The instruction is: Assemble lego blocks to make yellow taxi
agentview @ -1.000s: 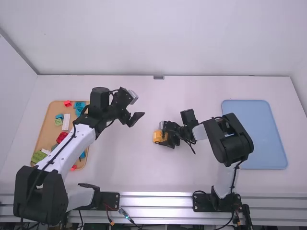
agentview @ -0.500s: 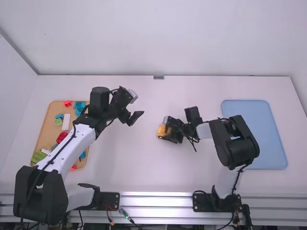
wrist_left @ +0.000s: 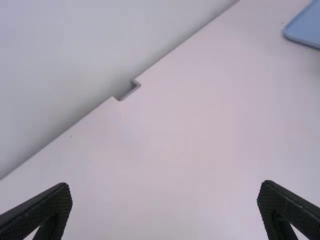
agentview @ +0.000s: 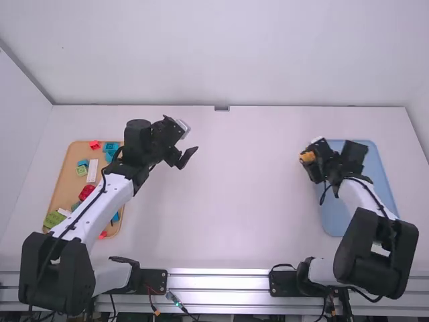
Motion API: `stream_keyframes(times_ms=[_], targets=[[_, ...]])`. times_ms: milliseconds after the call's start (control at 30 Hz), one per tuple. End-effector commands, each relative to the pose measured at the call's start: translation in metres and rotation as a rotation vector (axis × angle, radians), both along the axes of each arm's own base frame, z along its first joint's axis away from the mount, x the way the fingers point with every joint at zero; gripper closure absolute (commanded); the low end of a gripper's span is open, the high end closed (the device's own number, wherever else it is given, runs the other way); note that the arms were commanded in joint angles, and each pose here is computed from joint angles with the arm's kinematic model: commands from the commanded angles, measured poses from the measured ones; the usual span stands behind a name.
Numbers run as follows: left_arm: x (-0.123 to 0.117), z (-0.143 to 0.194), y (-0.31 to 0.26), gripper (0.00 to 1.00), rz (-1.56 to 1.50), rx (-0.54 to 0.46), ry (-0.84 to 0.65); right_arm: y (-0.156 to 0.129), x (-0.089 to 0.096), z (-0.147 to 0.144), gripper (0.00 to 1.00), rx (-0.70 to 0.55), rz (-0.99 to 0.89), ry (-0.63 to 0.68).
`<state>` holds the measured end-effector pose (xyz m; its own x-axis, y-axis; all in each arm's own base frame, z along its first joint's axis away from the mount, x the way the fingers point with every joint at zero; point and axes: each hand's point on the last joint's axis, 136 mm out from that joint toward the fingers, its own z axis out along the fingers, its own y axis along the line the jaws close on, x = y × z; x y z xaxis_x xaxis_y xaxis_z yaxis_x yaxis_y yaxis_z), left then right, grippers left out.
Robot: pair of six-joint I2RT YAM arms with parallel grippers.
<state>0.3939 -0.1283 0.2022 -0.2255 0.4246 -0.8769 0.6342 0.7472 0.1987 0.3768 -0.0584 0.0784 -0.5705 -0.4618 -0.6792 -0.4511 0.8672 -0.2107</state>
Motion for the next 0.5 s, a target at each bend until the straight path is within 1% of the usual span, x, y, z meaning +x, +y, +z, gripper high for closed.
stream_keyframes(times_ms=[0, 33, 133, 167, 267, 300, 367, 433, 467], targets=[[-0.003, -0.001, -0.001, 0.01, -0.002, 0.004, -0.018, -0.044, -0.006, -0.009, 0.75, 0.040, -0.173, 0.033], [-0.001, -0.001, -0.001, 0.01, -0.002, 0.002, -0.033, -0.063, -0.008, -0.014, 0.74, 0.057, -0.237, 0.036], [0.000, -0.001, -0.002, 0.01, -0.001, -0.007, -0.058, -0.097, -0.011, -0.026, 0.73, 0.094, -0.356, 0.030], [0.000, -0.002, -0.002, 0.01, 0.007, -0.021, -0.059, -0.111, -0.014, -0.035, 0.73, 0.116, -0.409, 0.036], [0.000, -0.004, -0.001, 0.01, 0.026, -0.051, -0.041, -0.126, -0.020, -0.053, 0.73, 0.145, -0.467, 0.059], [0.002, -0.006, 0.005, 0.01, 0.075, -0.060, -0.023, -0.131, -0.022, -0.061, 0.74, 0.150, -0.481, 0.072], [0.006, -0.009, 0.013, 0.01, 0.143, -0.066, -0.007, -0.133, -0.023, -0.066, 0.70, 0.153, -0.484, 0.079], [0.012, -0.011, 0.029, 0.01, 0.256, -0.065, 0.006, -0.133, -0.024, -0.067, 0.55, 0.157, -0.488, 0.083], [0.015, -0.012, 0.038, 0.01, 0.315, -0.061, 0.007, -0.133, -0.022, -0.064, 0.37, 0.165, -0.499, 0.073]])
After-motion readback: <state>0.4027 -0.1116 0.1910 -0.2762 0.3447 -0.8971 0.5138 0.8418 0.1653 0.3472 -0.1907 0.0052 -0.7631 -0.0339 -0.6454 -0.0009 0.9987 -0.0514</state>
